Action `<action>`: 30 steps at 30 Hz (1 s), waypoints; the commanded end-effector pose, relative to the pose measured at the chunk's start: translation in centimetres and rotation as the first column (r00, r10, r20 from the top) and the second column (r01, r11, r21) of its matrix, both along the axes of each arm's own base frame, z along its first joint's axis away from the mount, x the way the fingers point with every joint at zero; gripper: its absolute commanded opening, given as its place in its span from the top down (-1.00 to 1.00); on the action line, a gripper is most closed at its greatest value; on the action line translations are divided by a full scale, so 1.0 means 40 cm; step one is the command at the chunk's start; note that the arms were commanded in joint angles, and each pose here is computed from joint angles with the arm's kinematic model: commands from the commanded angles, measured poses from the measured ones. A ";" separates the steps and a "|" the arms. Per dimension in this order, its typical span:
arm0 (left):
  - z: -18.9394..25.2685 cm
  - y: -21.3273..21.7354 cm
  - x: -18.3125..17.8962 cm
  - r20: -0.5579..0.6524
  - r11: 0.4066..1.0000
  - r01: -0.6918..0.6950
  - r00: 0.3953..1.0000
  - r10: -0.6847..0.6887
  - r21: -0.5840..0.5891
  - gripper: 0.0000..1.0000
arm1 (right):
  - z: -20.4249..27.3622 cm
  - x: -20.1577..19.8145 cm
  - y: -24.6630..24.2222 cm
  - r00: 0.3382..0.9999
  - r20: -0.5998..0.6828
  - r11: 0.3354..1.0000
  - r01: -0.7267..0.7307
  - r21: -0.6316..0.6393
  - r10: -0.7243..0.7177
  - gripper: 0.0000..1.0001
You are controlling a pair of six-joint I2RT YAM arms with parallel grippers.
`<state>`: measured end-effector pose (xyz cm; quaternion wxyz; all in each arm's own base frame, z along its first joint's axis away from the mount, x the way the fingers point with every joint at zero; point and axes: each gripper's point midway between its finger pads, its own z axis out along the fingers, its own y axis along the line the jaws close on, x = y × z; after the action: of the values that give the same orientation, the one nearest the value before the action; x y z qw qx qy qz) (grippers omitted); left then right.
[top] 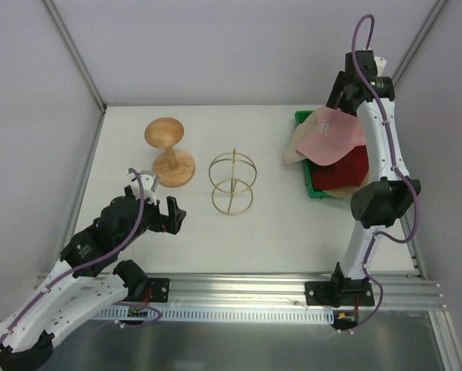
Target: Stack the hats
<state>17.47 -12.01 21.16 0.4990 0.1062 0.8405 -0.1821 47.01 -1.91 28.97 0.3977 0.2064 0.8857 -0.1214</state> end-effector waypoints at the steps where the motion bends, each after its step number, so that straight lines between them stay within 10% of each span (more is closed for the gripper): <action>1: 0.040 0.002 0.012 0.035 0.999 -0.028 0.999 0.029 -0.029 -0.98 | 0.024 -0.013 -0.036 1.000 -0.016 0.998 0.010 -0.064 -0.011 -0.93; 21: 0.034 0.016 0.007 0.056 0.999 -0.033 0.998 0.034 -0.023 -0.98 | -0.084 0.036 -0.024 0.994 -0.106 0.998 -0.033 -0.056 0.027 -0.64; 30: 0.034 0.016 0.006 0.058 0.999 -0.029 0.998 0.031 -0.024 -0.97 | -0.059 0.032 -0.018 0.997 -0.067 0.999 -0.041 -0.030 0.039 0.17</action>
<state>17.50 -11.45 21.77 0.5143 0.0969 0.8330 -0.1795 48.63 -2.45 24.38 0.3501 0.1771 0.9084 -0.1446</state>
